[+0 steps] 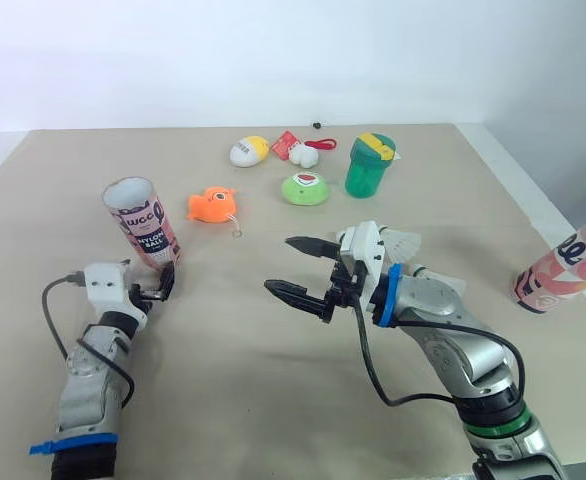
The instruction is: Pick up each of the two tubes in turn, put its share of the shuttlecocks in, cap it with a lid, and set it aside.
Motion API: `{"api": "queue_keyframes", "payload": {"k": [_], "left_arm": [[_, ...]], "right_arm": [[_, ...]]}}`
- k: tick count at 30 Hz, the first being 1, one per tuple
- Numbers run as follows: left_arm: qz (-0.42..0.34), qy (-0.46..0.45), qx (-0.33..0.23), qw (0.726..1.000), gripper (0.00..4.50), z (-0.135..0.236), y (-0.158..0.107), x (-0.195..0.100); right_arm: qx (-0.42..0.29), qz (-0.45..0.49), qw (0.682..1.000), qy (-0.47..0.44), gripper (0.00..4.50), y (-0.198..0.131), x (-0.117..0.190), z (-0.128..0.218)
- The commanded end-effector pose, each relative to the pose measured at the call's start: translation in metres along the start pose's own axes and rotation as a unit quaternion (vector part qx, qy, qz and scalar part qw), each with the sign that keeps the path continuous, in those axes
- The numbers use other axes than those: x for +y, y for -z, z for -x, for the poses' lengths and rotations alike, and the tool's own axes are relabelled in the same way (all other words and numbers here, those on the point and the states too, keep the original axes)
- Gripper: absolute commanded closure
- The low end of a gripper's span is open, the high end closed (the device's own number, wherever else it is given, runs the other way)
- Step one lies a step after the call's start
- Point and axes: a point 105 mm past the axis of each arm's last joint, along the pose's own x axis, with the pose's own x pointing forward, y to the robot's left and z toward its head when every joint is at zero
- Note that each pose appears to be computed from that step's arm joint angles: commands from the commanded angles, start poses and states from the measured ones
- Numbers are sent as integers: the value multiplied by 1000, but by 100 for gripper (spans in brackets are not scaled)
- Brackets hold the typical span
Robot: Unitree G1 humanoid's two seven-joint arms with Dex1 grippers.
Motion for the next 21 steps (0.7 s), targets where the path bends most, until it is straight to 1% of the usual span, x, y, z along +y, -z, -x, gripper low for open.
{"api": "queue_keyframes", "payload": {"k": [1,9,21], "left_arm": [[5,12,18,1000,0,-10,13,0],[11,23,23,999,0,-40,18,1],[25,30,11,999,0,-56,16,-6]], "right_arm": [[-15,11,1000,-10,14,-9,4,-4],[-16,5,1000,5,14,-9,4,-3],[-15,3,1000,21,14,-6,3,-2]]}}
